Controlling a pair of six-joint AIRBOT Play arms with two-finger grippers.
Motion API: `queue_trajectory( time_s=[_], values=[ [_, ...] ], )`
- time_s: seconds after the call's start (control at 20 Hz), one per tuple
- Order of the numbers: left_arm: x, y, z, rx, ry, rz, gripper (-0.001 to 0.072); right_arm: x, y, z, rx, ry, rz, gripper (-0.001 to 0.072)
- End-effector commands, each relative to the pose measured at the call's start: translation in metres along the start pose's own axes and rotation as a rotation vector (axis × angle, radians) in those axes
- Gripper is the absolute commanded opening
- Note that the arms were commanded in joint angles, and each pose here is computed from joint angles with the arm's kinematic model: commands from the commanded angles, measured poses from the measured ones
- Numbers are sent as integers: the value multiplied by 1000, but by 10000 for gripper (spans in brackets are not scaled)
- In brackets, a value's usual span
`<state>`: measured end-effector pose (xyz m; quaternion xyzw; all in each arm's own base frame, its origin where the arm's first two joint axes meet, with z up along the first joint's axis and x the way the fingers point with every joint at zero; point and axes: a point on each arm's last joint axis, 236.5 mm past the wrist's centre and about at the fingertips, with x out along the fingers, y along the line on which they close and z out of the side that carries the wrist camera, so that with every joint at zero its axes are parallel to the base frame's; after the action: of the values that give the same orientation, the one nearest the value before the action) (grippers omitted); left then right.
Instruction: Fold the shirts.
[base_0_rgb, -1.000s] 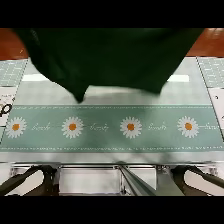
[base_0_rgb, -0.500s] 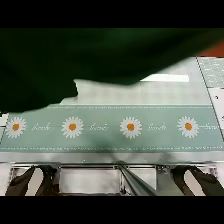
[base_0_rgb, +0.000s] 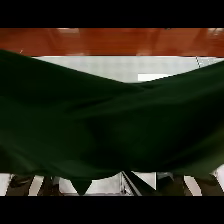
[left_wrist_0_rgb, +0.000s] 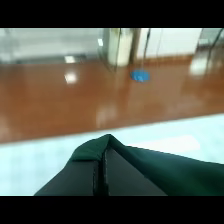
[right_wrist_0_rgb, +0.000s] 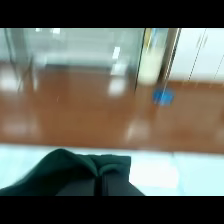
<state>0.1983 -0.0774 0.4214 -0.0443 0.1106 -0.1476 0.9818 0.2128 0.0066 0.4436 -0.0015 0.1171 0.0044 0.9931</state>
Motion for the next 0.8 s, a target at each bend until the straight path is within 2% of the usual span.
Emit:
queue_trajectory(
  time_s=[0.0,0.15,0.4,0.5,0.7,0.75],
  values=[
    [76,44,-79,-196,196,-13,17,69,18,-59,94,174,152,22],
    [157,103,-150,-375,283,44,18,159,35,-125,216,312,318,22],
    [263,144,-248,-595,448,-2,18,308,21,-233,338,502,282,23],
    [304,161,-266,-660,442,1,17,356,24,-259,388,534,276,23],
    [357,177,-287,-732,485,-24,18,418,32,-281,628,609,302,24],
    [363,175,-295,-741,513,-39,19,424,34,-280,668,619,325,63]
  ],
)
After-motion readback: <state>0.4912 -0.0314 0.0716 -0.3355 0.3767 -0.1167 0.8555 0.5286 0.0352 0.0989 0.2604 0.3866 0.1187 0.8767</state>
